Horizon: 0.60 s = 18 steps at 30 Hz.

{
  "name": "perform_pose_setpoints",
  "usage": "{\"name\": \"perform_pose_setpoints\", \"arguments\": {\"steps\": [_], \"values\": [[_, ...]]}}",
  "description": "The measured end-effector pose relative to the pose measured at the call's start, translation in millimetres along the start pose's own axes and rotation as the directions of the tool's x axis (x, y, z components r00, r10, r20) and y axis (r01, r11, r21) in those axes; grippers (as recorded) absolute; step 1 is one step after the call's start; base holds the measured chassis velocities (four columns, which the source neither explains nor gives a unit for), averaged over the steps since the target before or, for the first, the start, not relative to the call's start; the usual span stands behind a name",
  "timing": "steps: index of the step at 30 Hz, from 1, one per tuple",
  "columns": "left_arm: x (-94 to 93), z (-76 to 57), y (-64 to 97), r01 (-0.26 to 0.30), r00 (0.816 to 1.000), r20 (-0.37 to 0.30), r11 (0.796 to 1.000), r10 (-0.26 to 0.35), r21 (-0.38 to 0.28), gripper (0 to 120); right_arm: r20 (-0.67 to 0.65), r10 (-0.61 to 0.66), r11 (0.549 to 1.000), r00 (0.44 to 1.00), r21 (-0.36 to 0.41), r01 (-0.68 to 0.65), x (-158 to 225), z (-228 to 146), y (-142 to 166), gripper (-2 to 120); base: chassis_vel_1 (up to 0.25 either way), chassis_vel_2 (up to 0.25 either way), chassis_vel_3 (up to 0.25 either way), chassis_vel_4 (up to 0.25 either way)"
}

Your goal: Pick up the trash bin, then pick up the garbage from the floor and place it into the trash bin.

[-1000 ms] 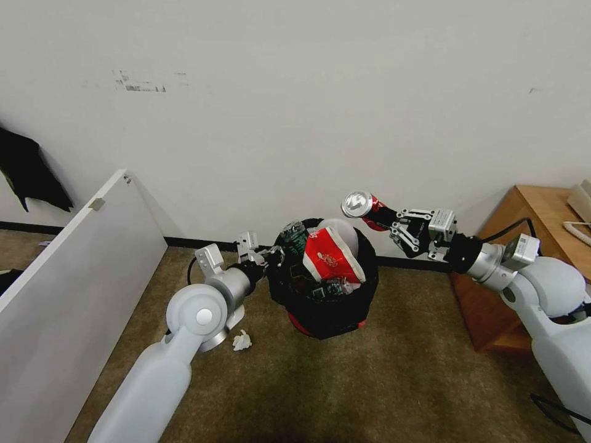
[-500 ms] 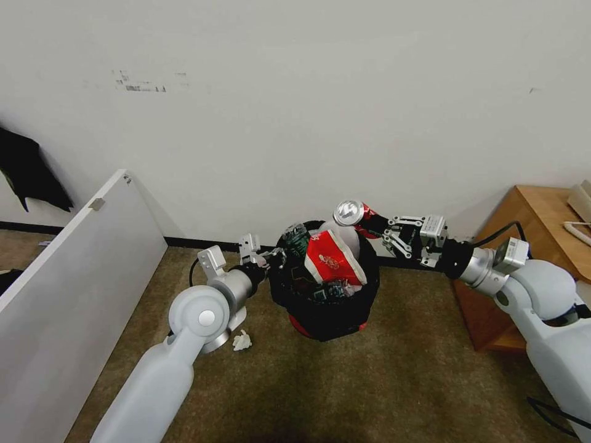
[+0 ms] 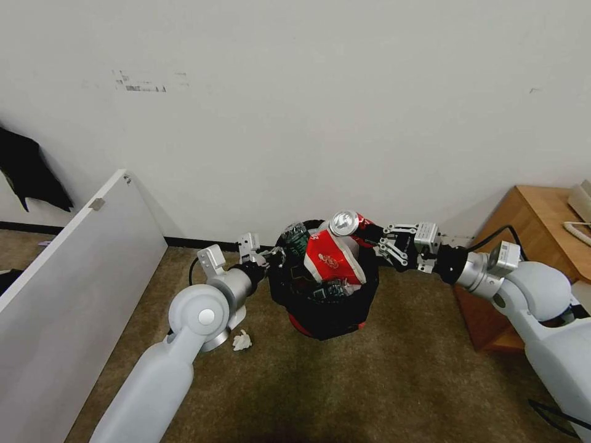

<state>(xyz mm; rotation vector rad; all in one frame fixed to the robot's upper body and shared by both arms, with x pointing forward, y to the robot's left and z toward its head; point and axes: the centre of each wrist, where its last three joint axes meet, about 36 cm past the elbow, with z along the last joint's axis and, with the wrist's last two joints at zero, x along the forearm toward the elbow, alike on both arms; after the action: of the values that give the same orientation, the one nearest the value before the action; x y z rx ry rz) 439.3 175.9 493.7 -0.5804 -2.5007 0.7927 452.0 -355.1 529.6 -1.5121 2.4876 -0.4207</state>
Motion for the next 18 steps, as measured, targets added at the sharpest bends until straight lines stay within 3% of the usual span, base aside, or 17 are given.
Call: {"name": "perform_pose_setpoints", "arguments": {"steps": [18], "values": [[-3.9,2.6,-4.2,-0.017,1.000,-0.009,1.000,0.017,-0.001,4,-0.023,-0.040,0.999,0.999,-0.021,0.040,-4.9,8.8,-1.6,4,0.000,0.000,0.000,0.000]]}}
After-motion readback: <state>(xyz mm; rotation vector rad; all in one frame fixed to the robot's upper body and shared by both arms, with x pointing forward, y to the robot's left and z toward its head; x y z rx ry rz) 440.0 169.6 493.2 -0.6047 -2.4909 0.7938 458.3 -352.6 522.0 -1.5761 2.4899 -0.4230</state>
